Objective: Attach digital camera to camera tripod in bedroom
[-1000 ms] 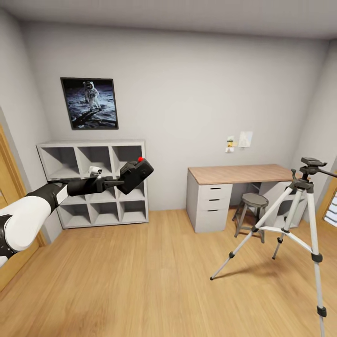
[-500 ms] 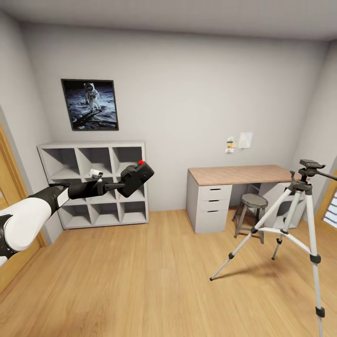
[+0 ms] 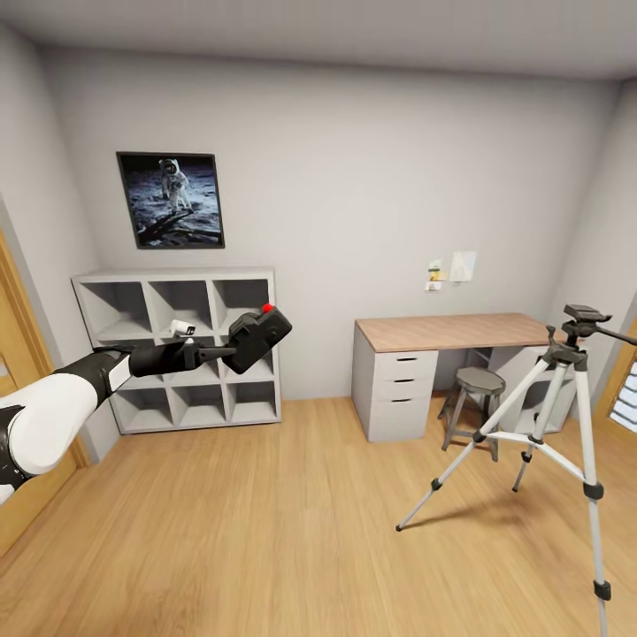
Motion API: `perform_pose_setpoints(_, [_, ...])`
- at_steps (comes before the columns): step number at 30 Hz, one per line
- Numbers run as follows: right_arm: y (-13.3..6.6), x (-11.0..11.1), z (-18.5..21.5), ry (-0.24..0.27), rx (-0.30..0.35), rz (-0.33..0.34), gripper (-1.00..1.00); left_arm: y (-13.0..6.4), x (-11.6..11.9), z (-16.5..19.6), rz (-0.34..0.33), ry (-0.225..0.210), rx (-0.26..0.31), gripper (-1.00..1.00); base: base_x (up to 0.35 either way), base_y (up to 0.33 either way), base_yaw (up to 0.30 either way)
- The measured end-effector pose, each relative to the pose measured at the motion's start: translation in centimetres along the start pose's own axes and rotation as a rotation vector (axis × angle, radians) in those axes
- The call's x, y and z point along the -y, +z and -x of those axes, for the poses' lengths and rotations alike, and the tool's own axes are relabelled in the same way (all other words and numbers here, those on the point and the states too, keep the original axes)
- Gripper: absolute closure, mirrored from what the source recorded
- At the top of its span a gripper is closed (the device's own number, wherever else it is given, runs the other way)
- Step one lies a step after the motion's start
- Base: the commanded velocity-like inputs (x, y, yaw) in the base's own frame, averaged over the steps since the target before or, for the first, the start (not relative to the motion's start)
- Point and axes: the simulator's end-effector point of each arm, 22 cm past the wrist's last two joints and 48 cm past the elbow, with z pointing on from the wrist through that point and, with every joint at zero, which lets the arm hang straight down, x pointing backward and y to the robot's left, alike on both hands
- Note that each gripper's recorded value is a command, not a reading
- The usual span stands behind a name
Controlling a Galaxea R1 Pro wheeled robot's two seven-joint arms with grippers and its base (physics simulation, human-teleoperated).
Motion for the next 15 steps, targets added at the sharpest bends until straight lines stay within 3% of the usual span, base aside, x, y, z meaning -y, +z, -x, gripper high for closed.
perform_pose_setpoints(15, [-1.3,0.2,-0.2,0.000,0.000,0.000,-1.00,-0.1,0.9,0.8,-0.001,-0.002,-0.002,1.00,0.000,0.000,0.000])
